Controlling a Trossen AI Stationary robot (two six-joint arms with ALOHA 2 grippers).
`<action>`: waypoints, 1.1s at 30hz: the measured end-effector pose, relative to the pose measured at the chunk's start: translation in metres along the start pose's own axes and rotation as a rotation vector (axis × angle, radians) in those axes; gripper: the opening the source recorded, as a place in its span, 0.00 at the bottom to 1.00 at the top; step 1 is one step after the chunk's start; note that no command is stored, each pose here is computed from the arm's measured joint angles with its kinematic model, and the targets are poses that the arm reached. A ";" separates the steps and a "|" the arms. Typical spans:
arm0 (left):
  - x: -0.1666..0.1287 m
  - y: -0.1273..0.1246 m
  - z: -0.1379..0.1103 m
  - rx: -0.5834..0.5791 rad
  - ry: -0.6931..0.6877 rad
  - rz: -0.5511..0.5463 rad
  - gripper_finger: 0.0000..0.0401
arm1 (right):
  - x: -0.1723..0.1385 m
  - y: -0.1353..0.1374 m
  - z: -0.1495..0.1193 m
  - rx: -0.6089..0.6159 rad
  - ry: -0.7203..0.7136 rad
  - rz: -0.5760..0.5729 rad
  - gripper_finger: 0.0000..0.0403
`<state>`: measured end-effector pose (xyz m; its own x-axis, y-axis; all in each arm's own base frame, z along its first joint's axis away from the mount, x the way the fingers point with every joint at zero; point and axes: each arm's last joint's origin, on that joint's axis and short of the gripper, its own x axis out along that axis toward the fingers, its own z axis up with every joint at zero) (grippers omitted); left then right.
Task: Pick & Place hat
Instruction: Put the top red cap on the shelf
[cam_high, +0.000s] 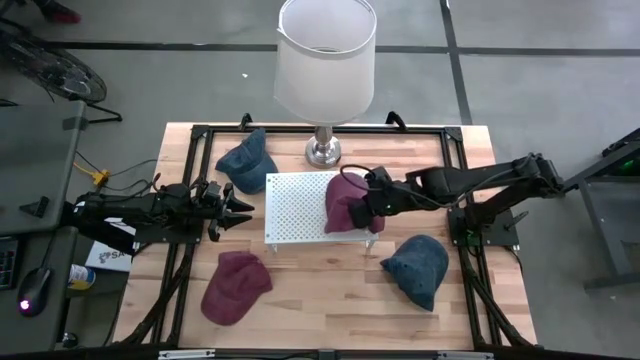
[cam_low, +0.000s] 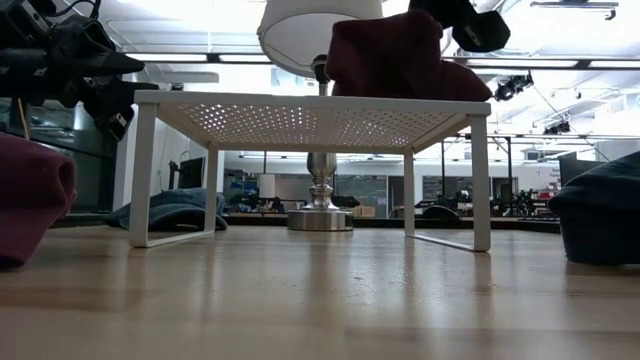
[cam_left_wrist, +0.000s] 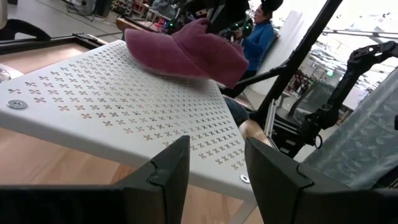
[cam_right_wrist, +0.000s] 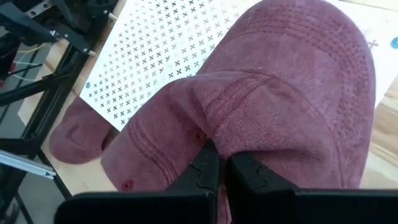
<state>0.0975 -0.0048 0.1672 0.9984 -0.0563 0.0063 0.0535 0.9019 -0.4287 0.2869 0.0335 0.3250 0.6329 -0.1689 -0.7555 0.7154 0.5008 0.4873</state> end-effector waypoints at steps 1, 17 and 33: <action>0.000 0.000 0.000 0.000 0.000 0.000 0.38 | 0.001 0.000 -0.001 0.003 -0.004 -0.007 0.00; 0.000 0.000 0.000 0.000 0.000 0.000 0.38 | 0.015 0.003 -0.005 0.018 0.025 -0.025 0.00; 0.000 0.000 0.000 0.000 0.000 0.000 0.38 | 0.016 0.005 -0.002 0.031 0.015 0.000 0.00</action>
<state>0.0974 -0.0048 0.1672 0.9984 -0.0565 0.0064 0.0538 0.9019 -0.4287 0.2997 0.0348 0.3148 0.6285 -0.1564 -0.7619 0.7245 0.4741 0.5003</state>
